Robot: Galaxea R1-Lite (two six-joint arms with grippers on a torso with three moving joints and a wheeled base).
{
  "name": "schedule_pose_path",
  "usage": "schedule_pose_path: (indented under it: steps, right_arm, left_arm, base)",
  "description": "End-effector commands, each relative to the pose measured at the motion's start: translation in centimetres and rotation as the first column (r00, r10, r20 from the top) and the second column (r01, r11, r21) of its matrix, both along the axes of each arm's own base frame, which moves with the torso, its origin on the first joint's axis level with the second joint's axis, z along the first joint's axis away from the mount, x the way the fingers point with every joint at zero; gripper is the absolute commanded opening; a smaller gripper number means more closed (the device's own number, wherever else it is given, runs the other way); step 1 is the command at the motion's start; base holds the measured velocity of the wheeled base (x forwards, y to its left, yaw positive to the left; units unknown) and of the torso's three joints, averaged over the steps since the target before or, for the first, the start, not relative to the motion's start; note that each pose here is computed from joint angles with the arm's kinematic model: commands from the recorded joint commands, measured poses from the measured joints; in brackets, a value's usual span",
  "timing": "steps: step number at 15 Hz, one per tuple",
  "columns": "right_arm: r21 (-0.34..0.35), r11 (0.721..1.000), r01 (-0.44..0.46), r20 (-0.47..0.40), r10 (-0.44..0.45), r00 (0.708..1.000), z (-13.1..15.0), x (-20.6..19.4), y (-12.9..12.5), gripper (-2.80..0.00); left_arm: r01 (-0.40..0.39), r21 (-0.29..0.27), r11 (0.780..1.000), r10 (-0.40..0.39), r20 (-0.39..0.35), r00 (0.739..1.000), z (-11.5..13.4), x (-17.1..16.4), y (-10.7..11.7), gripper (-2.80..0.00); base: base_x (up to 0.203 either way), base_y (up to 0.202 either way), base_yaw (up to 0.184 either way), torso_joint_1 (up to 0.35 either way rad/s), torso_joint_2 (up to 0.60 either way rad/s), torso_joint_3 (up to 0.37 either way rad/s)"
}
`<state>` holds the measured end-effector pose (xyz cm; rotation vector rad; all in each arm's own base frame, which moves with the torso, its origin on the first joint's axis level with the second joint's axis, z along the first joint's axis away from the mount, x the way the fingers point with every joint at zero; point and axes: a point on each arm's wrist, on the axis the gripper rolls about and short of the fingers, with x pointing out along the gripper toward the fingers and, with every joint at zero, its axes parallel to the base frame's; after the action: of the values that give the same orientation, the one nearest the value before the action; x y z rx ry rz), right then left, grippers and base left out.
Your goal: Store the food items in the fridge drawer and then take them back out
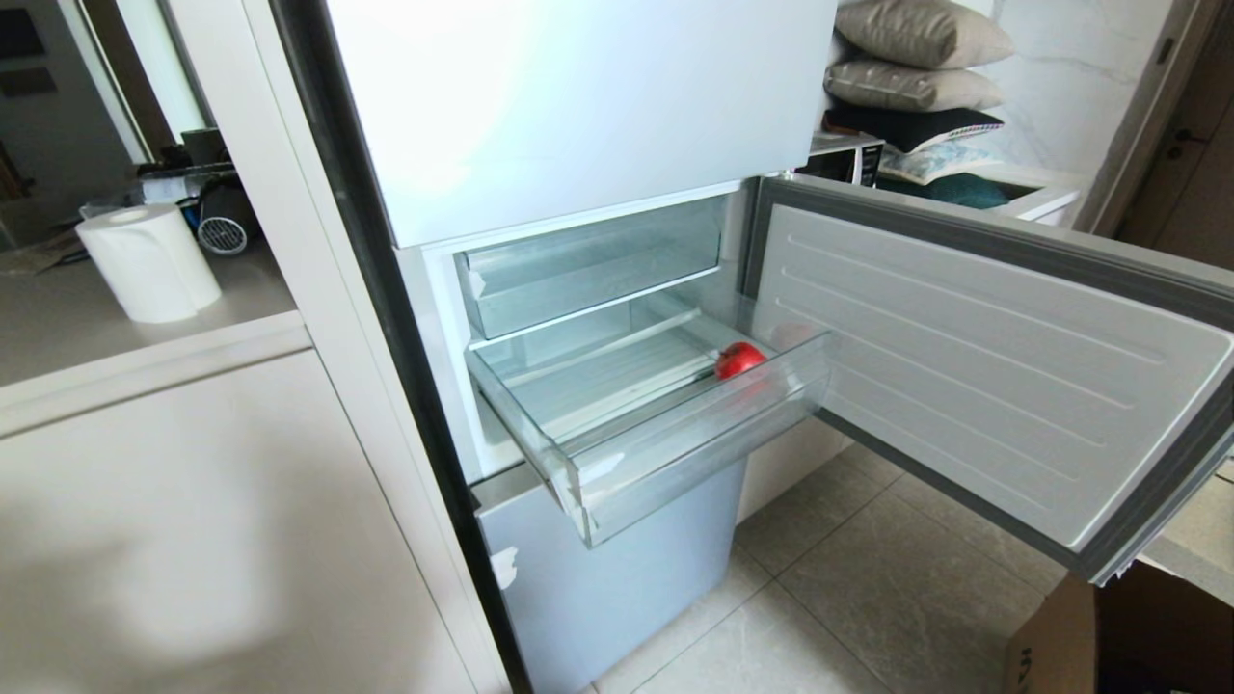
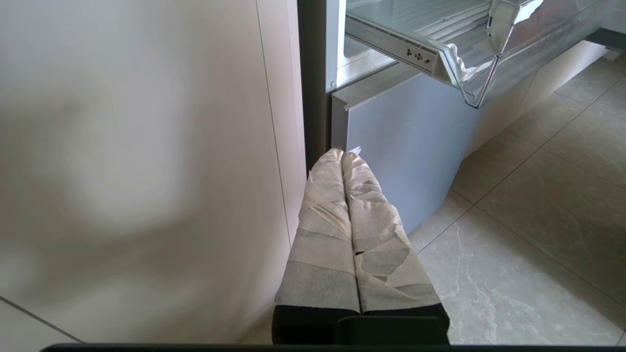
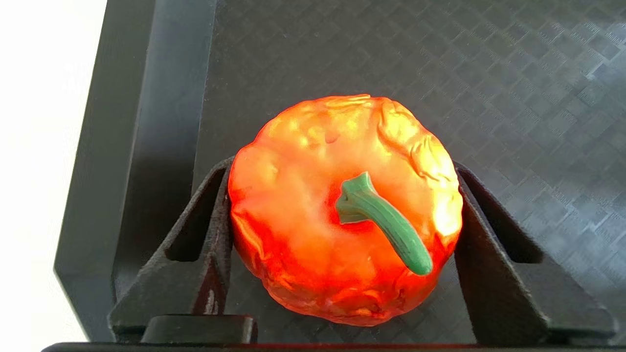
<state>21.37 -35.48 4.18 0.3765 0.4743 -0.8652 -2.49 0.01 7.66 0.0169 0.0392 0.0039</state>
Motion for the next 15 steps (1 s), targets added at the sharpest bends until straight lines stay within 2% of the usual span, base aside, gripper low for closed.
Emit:
schedule_pose_path:
  steps: [1,3,5,8,10,11,12,13,14,15]
  right_arm:
    - [-0.029,1.000,0.003,0.023,-0.003,1.000,1.9,-0.7,0.5,-2.80]
    - [-0.049,0.999,0.001,0.051,0.002,0.999,4.6,-2.2,1.7,-2.80]
    - [-0.051,0.998,-0.029,0.067,0.032,0.997,7.2,-4.3,4.7,-2.80]
    - [-0.071,0.991,-0.117,0.013,0.119,0.993,8.7,-7.8,11.8,-2.80]
    - [-0.093,0.970,-0.224,-0.004,0.225,0.974,8.9,-9.1,17.4,-2.80]
    - [-0.108,0.942,-0.317,0.002,0.319,0.948,9.0,-9.0,20.1,-2.80]
    - [-0.117,0.892,-0.437,0.011,0.442,0.897,8.9,-8.5,22.8,-2.80]
    - [-0.121,0.817,-0.564,0.022,0.570,0.821,8.9,-7.8,25.4,-2.80]
    - [-0.113,0.732,-0.671,0.036,0.678,0.734,8.9,-7.3,27.7,-2.80]
    - [-0.096,0.628,-0.772,0.058,0.778,0.626,9.0,-6.7,30.2,-2.80]
  left_arm:
    - [0.000,0.000,1.000,0.000,-0.001,1.000,0.0,0.0,0.0,-2.80]
    - [0.000,0.000,1.000,0.000,-0.001,1.000,0.0,0.0,0.0,-2.80]
    - [0.000,0.000,1.000,0.000,-0.001,1.000,0.0,0.0,0.0,-2.80]
    - [0.000,0.000,1.000,0.000,-0.001,1.000,0.0,0.0,0.0,-2.80]
    - [0.000,0.000,1.000,0.000,-0.002,1.000,0.0,0.0,0.0,-2.80]
    - [0.000,0.000,1.000,0.000,-0.001,1.000,0.0,0.0,0.0,-2.80]
    - [0.000,0.000,1.000,0.000,-0.001,1.000,0.0,0.0,0.0,-2.80]
    - [0.000,0.000,1.000,0.000,-0.001,1.000,0.0,0.0,0.0,-2.80]
    - [0.000,0.000,1.000,0.000,0.000,1.000,0.0,0.0,0.0,-2.80]
    - [0.000,0.000,1.000,0.000,0.000,1.000,0.0,0.0,0.0,-2.80]
  base:
    - [0.000,0.000,0.000,0.000,0.00,0.000]
    - [0.000,0.000,0.000,0.000,0.00,0.000]
    - [0.000,0.000,0.000,0.000,0.00,0.000]
    - [0.000,0.000,0.000,0.000,0.00,0.000]
    - [0.000,0.000,0.000,0.000,0.00,0.000]
    - [0.000,0.000,0.000,0.000,0.00,0.000]
    - [0.000,0.000,0.000,0.000,0.00,0.000]
    - [0.000,0.000,0.000,0.000,0.00,0.000]
    - [0.000,0.000,0.000,0.000,0.00,0.000]
    - [0.000,0.000,0.000,0.000,0.00,0.000]
